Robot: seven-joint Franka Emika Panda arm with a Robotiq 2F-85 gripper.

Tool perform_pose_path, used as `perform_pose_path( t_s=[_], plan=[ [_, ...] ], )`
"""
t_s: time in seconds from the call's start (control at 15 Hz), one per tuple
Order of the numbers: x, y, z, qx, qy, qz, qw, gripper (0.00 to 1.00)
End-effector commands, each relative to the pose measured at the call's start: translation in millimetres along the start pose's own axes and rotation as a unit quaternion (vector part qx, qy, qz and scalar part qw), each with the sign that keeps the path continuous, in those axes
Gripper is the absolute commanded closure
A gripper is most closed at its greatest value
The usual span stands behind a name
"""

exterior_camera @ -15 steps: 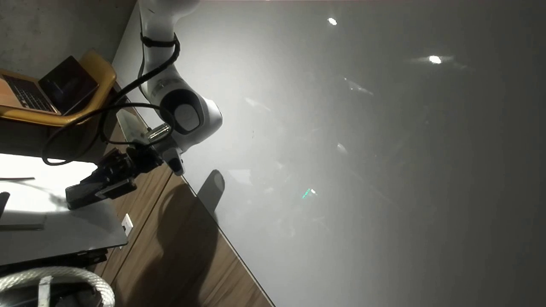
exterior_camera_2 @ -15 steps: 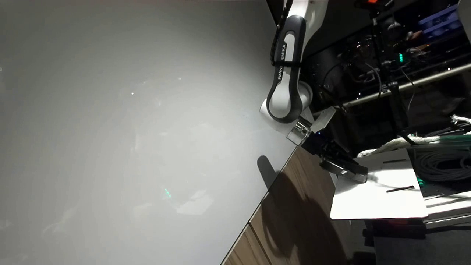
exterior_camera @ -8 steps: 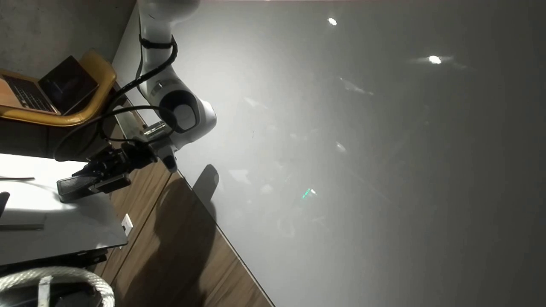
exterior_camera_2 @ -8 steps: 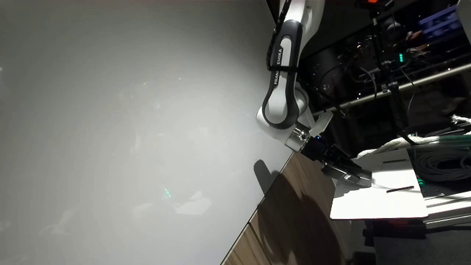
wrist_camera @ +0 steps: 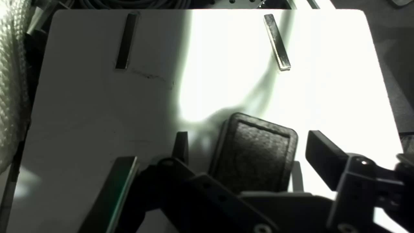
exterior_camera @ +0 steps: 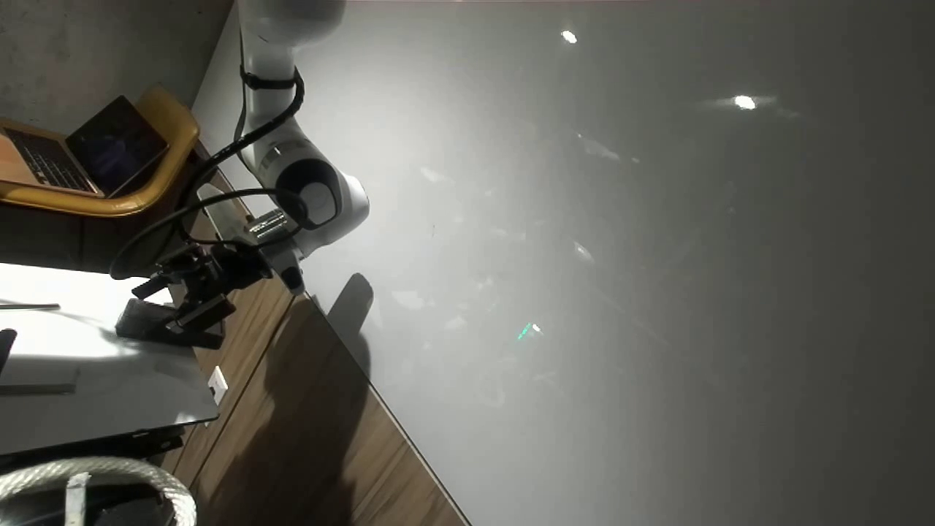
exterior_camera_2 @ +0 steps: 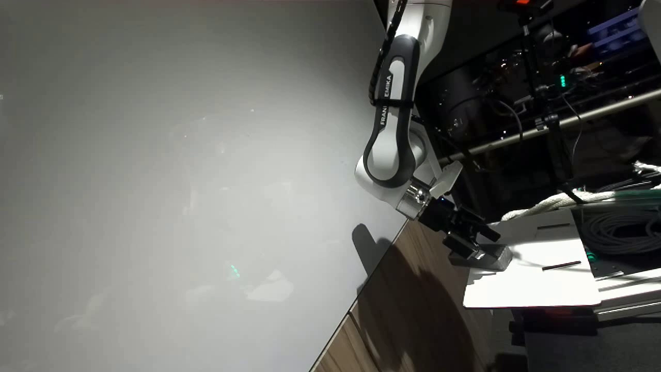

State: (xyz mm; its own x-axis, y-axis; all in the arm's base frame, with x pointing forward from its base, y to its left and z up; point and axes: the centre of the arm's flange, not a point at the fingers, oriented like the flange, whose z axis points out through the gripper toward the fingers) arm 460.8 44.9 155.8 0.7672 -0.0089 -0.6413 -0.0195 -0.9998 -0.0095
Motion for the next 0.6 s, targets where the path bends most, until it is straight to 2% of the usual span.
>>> perform_pose_path(
  t_s=[0.0, 0.27, 0.53],
  plan=[
    [11, 1, -7, -0.003, -0.004, -0.002, 1.0000, 0.00],
    [16, -4, -9, -0.006, 0.000, -0.004, 1.0000, 0.00],
    [8, -23, -14, -0.036, 0.032, -0.024, 0.9986, 0.00]
  ],
)
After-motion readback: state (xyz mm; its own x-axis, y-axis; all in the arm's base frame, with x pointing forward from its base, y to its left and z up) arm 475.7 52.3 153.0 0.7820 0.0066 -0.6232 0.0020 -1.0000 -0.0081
